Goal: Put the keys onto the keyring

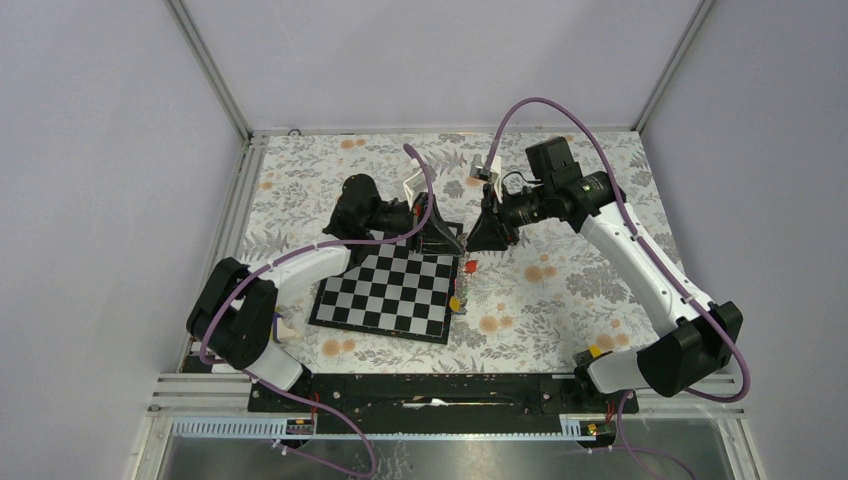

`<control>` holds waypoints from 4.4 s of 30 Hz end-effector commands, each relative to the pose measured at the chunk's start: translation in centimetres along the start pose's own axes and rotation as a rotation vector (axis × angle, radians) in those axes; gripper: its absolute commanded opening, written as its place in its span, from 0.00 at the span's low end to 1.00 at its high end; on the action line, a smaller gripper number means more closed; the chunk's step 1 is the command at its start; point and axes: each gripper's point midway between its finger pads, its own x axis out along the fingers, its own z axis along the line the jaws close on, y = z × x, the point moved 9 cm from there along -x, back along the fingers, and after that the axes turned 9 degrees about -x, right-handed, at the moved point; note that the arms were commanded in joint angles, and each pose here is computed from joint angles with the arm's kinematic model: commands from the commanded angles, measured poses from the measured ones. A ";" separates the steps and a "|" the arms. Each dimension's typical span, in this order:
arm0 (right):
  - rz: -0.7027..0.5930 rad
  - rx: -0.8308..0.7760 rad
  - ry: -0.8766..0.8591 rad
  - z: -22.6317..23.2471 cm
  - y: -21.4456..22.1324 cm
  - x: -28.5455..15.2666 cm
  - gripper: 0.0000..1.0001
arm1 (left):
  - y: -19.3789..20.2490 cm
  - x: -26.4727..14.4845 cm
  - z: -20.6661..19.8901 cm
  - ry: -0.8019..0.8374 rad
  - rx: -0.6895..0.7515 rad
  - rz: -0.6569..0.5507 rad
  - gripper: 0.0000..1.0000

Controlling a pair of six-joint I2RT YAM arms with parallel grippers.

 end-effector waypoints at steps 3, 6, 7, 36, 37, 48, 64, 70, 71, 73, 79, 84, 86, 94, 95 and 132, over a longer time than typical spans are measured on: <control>-0.037 -0.001 -0.040 0.9 0.1 -0.1 0.27 | -1.8 -0.1 -1.6 0.033 0.137 -0.046 0.00; -0.037 0.002 -0.048 1.0 0.3 0.1 0.25 | -1.9 -0.1 -1.5 0.031 0.133 -0.050 0.00; -0.037 0.002 -0.048 1.0 0.4 0.0 0.25 | -1.9 -0.1 -1.5 0.031 0.133 -0.050 0.00; -0.054 -0.004 -0.055 1.7 0.2 -0.5 0.33 | -1.7 -0.2 -0.8 0.007 0.118 -0.050 0.00; -0.051 -0.002 -0.053 1.6 0.3 -0.5 0.33 | -1.7 -0.2 -0.8 0.007 0.118 -0.049 0.00; -0.049 0.036 -0.038 0.8 0.9 0.2 0.25 | -1.7 -0.2 -0.9 0.008 0.121 -0.052 0.00; -0.058 0.058 -0.050 0.8 1.6 0.7 0.23 | -2.0 0.0 -0.8 0.007 0.109 -0.076 0.00; -0.065 0.057 -0.050 0.8 1.2 0.6 0.24 | -1.8 0.0 -0.7 0.006 0.100 -0.074 0.00; -0.067 0.052 -0.049 0.8 1.1 0.5 0.24 | -1.8 0.0 -0.7 0.007 0.103 -0.075 0.00; -0.066 0.045 -0.045 0.9 0.9 0.3 0.25 | -1.8 -0.1 -0.7 0.008 0.105 -0.072 0.00; -0.072 0.019 -0.005 1.1 0.4 -0.8 0.29 | -1.7 -0.1 -0.8 0.009 0.108 -0.066 0.00; -0.095 0.009 0.013 1.3 0.0 -1.6 0.30 | -1.6 -0.1 -0.7 0.009 0.107 -0.065 0.00; -0.098 0.009 0.016 1.3 -0.1 -1.8 0.30 | -1.6 -0.1 -0.7 0.010 0.107 -0.064 0.00; -0.115 0.035 -0.033 1.1 0.1 -1.3 0.29 | -1.7 -0.1 -0.8 0.009 0.108 -0.068 0.00; -0.117 0.037 -0.040 1.1 0.1 -1.2 0.29 | -1.7 -0.1 -0.8 0.009 0.108 -0.068 0.00; -0.087 0.059 -0.072 0.7 1.1 0.5 0.16 | -1.7 0.0 -0.6 0.011 0.097 -0.069 0.00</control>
